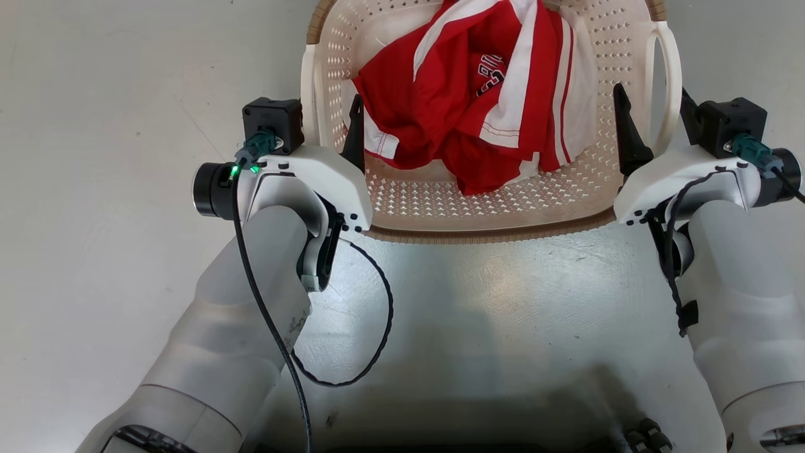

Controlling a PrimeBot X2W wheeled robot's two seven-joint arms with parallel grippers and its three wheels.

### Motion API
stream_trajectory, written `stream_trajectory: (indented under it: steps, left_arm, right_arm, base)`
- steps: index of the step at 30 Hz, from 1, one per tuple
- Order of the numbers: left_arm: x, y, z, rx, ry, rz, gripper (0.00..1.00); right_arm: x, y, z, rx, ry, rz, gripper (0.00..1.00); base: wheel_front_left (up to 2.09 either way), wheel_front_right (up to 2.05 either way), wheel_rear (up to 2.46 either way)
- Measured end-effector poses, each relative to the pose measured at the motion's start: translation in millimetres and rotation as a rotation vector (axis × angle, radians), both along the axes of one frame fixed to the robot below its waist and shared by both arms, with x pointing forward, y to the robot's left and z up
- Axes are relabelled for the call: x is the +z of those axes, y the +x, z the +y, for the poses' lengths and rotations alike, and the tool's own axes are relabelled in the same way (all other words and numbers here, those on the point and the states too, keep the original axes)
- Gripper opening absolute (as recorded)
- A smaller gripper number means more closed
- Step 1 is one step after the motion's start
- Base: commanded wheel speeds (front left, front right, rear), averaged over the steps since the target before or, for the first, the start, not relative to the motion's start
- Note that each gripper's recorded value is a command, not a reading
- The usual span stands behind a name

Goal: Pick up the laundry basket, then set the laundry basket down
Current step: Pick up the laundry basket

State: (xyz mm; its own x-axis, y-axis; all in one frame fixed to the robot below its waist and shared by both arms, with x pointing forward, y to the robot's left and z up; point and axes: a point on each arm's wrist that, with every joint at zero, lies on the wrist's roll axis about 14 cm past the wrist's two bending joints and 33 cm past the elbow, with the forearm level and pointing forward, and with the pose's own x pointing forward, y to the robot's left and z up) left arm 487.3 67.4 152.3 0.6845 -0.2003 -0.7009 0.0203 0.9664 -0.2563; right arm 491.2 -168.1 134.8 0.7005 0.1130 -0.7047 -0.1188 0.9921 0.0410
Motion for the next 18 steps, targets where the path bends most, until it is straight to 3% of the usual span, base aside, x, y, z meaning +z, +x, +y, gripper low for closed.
stream_trajectory:
  steps: [10,11,12,13,18]
  left_arm:
    - [0.6,-0.1,-0.8,-0.002,0.005,0.001,1.0]
    - [0.0,-0.9,-0.8,-0.004,0.006,0.004,0.86]
    - [-0.5,-1.6,-0.6,-0.005,0.008,0.006,0.1]
    - [-0.5,-1.8,-0.7,-0.007,0.009,0.006,0.0]
    - [-0.6,-2.8,4.0,-0.012,0.033,0.008,0.0]
  right_arm:
    - [2.7,-0.2,-1.5,-0.013,0.005,-0.001,1.0]
    - [2.9,-0.2,-1.6,-0.013,0.004,-0.001,1.0]
    - [3.2,-0.3,-1.9,-0.014,0.004,-0.001,0.46]
    - [3.3,-0.3,-2.1,-0.014,0.004,-0.001,0.0]
    - [2.8,-3.2,-4.8,-0.02,0.001,0.011,0.0]
  base:
    - [0.0,0.0,0.0]
    - [0.0,0.0,0.0]
    - [0.0,0.0,0.0]
    - [0.0,0.0,0.0]
    - [0.0,0.0,0.0]
